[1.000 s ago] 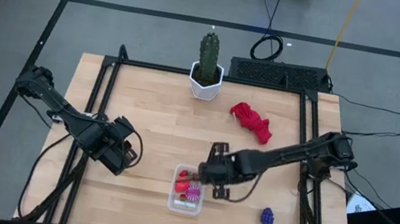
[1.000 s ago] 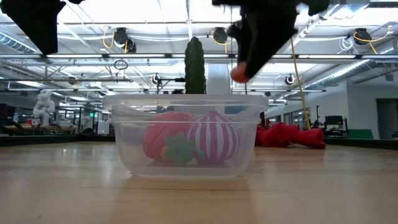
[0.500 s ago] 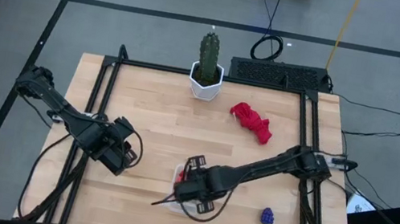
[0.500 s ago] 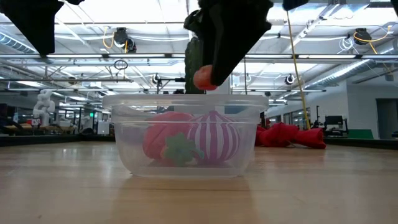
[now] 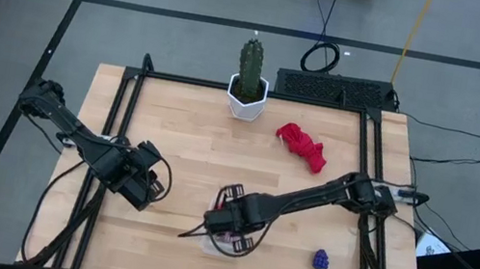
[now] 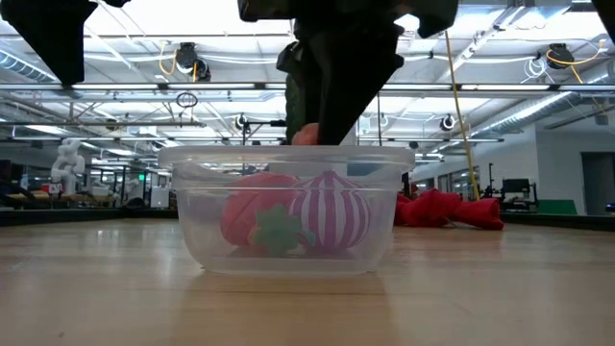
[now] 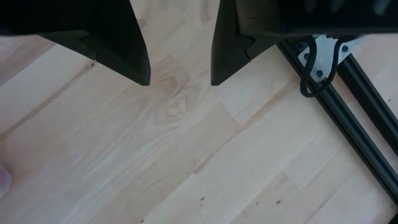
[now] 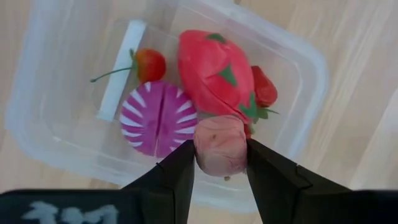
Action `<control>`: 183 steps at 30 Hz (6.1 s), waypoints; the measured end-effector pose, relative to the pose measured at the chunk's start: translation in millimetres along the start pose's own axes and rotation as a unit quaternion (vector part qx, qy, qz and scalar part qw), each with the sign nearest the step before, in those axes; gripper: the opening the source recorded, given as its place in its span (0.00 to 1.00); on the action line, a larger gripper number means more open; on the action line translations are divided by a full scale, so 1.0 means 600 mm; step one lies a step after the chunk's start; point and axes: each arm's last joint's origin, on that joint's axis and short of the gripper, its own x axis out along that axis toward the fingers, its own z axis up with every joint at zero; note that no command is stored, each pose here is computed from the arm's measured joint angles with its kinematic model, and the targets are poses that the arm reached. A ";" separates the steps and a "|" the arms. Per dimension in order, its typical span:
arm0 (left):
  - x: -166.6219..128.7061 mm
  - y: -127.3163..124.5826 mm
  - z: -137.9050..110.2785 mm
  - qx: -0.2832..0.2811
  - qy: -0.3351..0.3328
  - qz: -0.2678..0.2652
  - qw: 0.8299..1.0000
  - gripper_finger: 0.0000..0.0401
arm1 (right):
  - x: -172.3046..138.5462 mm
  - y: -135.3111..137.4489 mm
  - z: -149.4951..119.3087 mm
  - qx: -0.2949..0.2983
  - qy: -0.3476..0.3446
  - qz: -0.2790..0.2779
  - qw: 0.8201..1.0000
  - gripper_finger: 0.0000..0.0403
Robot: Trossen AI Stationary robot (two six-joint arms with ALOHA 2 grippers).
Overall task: Pick and placing Produce into tupperware
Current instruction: Put the top peach into the transparent container, then put the grapes into the transparent container
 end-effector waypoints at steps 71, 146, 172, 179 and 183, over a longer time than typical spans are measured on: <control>0.000 -0.004 0.002 -0.001 -0.011 -0.011 1.000 0.44 | 0.036 -0.016 -0.016 -0.062 0.023 -0.001 0.998 0.32; -0.001 -0.013 0.003 0.011 -0.022 -0.036 0.999 0.44 | -0.086 0.047 -0.422 0.443 0.020 0.165 0.881 0.61; -0.003 -0.030 0.006 -0.004 -0.024 -0.088 0.996 0.44 | -0.110 0.146 -0.400 -0.124 -0.190 0.159 0.961 0.61; -0.003 -0.032 0.006 -0.009 -0.016 -0.095 0.995 0.44 | -0.110 0.149 -0.402 -0.247 -0.206 0.136 0.937 0.61; -0.004 -0.032 0.006 -0.013 -0.016 -0.096 0.995 0.44 | -0.111 0.149 -0.401 -0.268 -0.211 0.131 0.931 0.61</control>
